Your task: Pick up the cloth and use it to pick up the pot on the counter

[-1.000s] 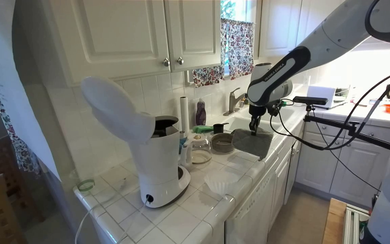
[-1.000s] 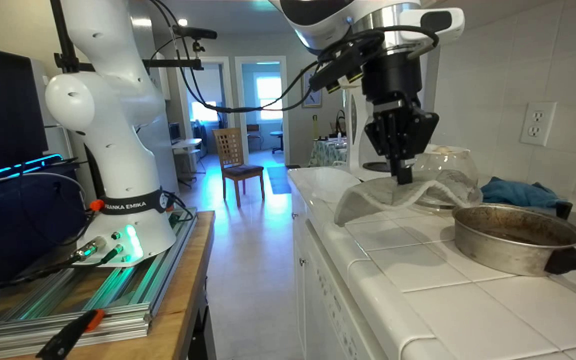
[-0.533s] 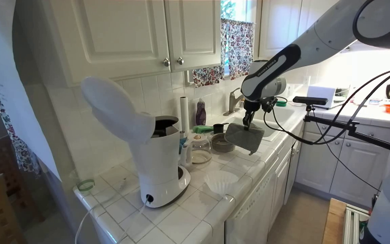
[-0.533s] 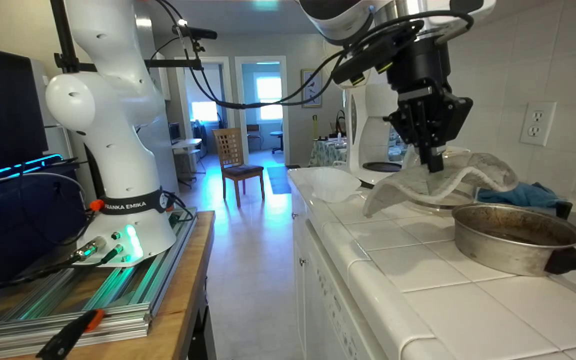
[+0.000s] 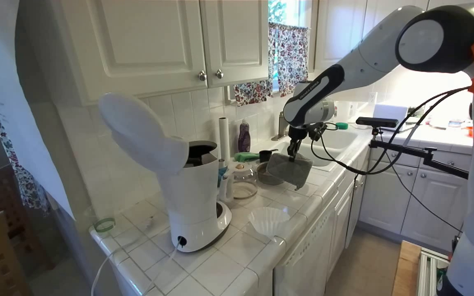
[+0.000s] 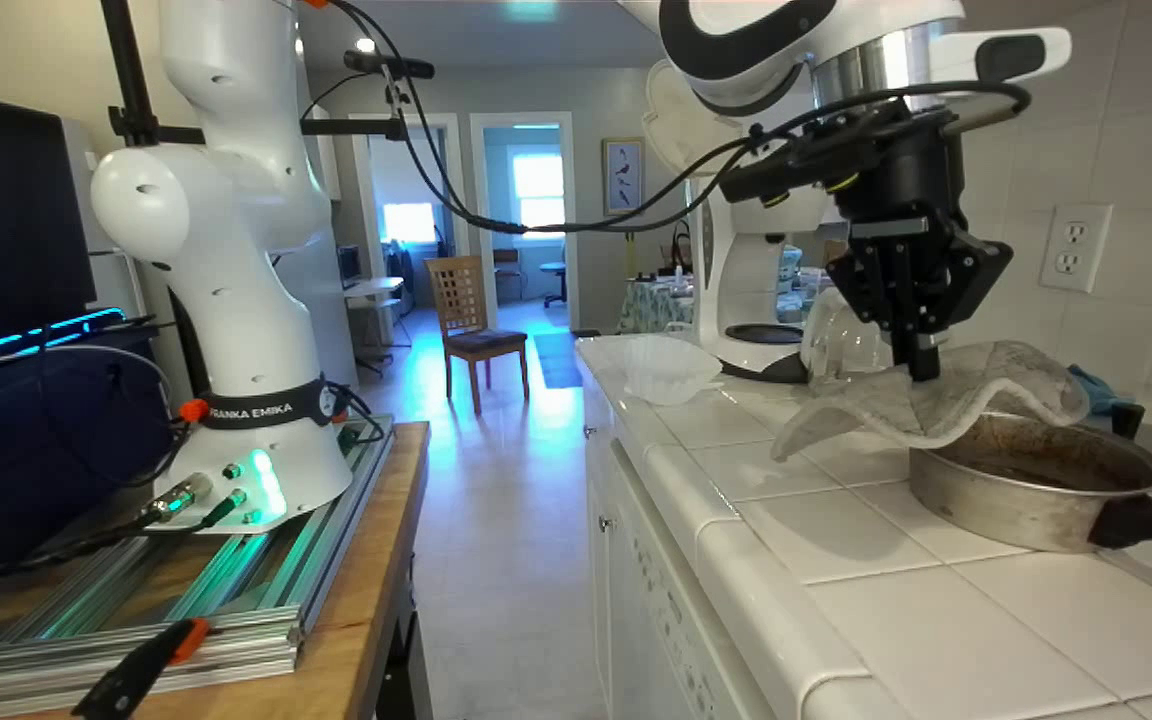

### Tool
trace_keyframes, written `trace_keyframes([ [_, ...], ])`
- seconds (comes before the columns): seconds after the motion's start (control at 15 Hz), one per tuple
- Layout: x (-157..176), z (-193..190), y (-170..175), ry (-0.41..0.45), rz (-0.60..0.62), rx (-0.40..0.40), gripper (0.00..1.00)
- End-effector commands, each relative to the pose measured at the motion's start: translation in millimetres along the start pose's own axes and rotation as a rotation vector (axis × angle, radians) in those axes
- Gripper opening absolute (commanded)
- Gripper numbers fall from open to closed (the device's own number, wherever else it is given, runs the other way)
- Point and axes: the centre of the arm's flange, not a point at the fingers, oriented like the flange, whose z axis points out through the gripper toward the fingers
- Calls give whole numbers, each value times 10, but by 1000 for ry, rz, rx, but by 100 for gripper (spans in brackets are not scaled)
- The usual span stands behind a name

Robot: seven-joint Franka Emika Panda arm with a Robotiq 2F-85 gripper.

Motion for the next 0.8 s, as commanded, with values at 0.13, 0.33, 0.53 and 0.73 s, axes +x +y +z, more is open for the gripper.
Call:
trace_keyframes([
  [0.13,368,207,146,14,-29,15,2],
  [0.33,479,253,142,13,-35,13,33],
  [0.53,533,287,157,8,-31,12,47],
  [0.73,560,269,146,9,-29,2,69],
])
